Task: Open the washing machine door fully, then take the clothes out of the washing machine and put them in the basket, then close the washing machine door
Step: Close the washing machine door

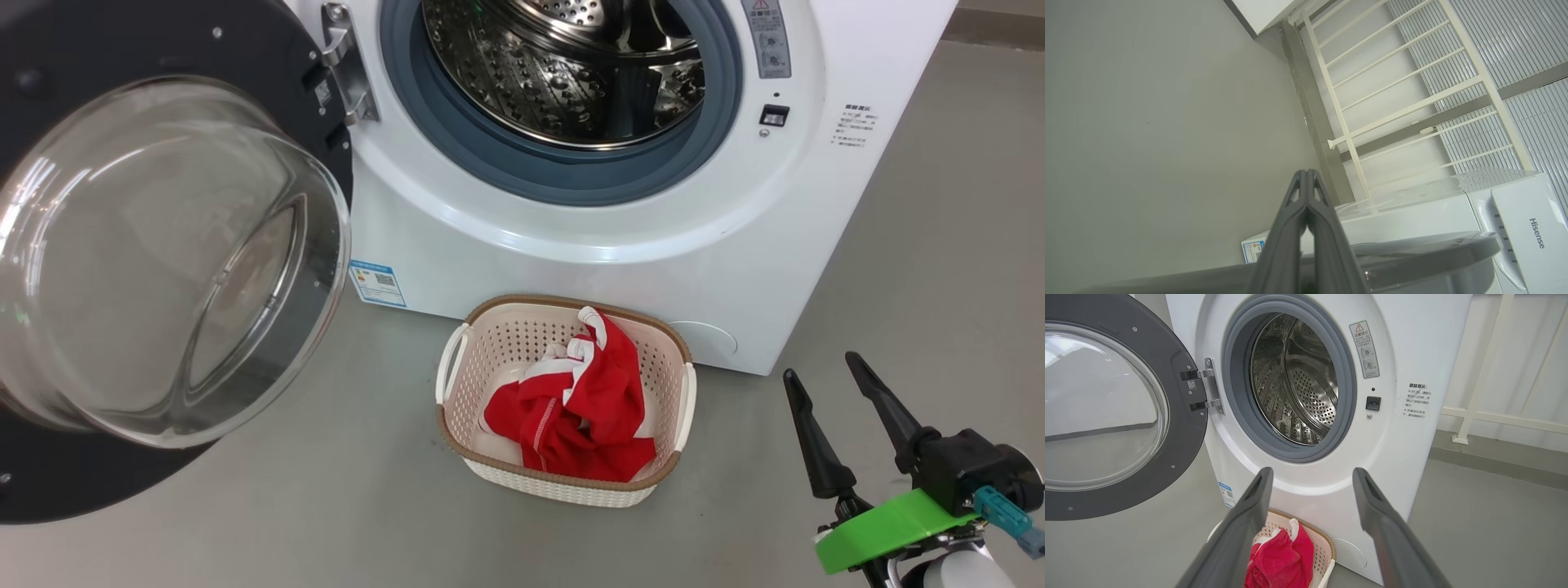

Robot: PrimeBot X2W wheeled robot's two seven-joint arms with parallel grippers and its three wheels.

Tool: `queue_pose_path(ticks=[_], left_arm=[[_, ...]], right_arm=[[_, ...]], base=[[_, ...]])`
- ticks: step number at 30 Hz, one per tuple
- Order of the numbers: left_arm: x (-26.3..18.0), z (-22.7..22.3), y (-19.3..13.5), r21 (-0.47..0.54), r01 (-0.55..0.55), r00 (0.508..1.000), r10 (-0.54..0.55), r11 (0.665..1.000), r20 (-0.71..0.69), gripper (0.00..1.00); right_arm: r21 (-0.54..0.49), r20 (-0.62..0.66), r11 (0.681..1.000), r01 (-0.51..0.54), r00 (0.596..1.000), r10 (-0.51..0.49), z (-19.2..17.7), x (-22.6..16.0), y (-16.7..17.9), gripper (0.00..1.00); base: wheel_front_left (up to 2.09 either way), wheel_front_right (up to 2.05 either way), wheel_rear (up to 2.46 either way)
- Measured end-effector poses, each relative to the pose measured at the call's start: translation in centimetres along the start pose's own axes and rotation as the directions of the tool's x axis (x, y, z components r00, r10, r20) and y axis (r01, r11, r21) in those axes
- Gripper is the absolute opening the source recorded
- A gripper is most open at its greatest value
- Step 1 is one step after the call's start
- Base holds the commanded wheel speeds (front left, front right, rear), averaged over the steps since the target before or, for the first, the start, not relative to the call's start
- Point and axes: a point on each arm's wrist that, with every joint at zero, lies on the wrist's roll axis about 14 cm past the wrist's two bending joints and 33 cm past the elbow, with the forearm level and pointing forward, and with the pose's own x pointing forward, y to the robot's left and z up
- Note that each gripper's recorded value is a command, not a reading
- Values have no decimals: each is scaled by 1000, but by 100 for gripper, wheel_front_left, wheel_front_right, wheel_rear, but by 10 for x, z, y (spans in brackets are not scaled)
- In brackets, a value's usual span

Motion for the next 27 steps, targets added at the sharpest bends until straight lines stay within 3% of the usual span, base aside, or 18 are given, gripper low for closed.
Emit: queue_pose_path(ticks=[11,17,27], left_arm=[[-1,-40,-8,-15,77,962,-78,997,-263,0],[-7,-51,-3,4,107,941,-100,994,-322,0],[-26,-82,-18,-117,234,892,-261,965,-370,0]], right_arm=[[-6,5,1000,0,1000,0,2,3,-3,100],[-1,-4,1000,2,1000,-2,-2,4,-4,100],[16,-13,1000,1,1000,-1,-6,5,-1,100]], base=[[0,0,0],[0,0,0],[0,0,0]])
